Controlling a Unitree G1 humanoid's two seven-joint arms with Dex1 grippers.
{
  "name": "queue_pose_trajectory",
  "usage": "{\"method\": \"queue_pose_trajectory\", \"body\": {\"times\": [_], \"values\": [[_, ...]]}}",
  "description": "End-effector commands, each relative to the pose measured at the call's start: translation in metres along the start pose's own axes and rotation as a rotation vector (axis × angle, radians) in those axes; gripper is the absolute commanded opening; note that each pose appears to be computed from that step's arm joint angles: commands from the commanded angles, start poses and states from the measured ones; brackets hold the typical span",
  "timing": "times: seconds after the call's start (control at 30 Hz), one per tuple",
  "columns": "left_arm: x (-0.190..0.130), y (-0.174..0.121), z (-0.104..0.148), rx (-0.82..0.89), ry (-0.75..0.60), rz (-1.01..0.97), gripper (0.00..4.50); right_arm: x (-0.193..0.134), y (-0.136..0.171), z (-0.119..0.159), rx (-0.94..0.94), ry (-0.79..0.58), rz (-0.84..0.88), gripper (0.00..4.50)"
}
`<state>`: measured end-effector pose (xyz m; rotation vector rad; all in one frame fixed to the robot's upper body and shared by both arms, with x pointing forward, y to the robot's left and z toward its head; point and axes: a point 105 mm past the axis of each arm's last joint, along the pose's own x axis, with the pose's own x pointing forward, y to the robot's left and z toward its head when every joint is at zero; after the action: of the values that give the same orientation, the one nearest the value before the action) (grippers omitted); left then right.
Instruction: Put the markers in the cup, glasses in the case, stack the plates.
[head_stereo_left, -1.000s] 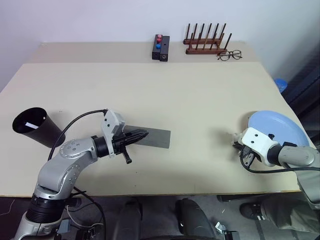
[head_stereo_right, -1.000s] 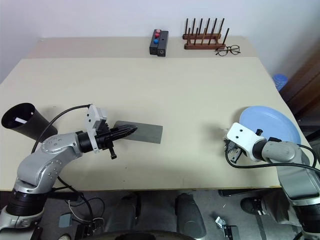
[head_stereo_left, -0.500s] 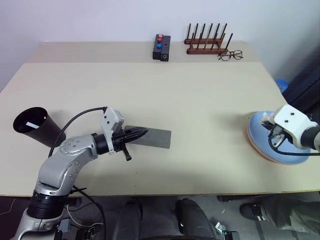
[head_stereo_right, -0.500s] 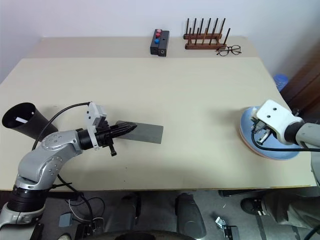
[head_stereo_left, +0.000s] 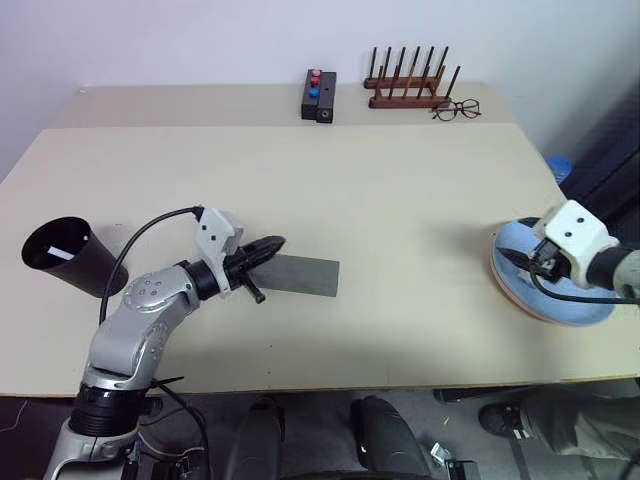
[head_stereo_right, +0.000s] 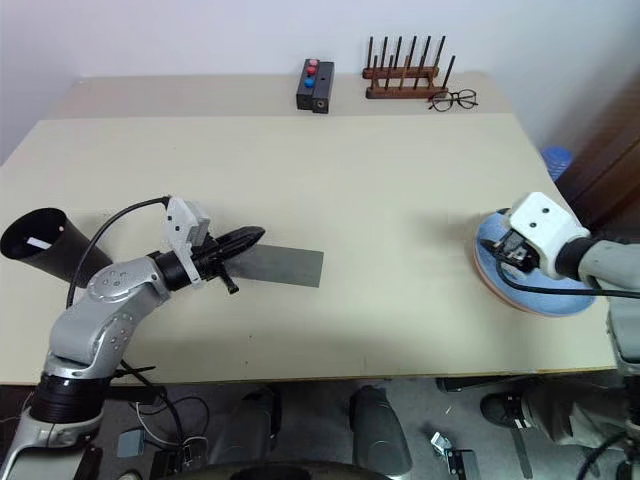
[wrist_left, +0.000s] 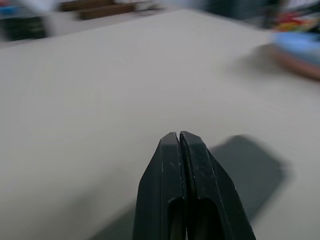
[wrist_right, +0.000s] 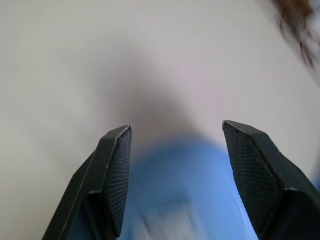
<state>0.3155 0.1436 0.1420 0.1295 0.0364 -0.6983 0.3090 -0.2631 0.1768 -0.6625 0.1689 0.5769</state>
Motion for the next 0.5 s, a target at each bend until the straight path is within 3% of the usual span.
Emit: {"method": "queue_pose_trajectory", "body": {"times": [0.03, 0.5], "values": [[-0.012, 0.011, 0.004, 0.058, -0.032, 0.107, 0.00, 0.007, 0.014, 0.024, 0.027, -0.127, 0.092, 2.90], [-0.061, 0.033, -0.010, 0.095, 0.034, 0.284, 0.00, 0.038, 0.028, 0.022, 0.057, -0.189, 0.217, 2.90]]}}
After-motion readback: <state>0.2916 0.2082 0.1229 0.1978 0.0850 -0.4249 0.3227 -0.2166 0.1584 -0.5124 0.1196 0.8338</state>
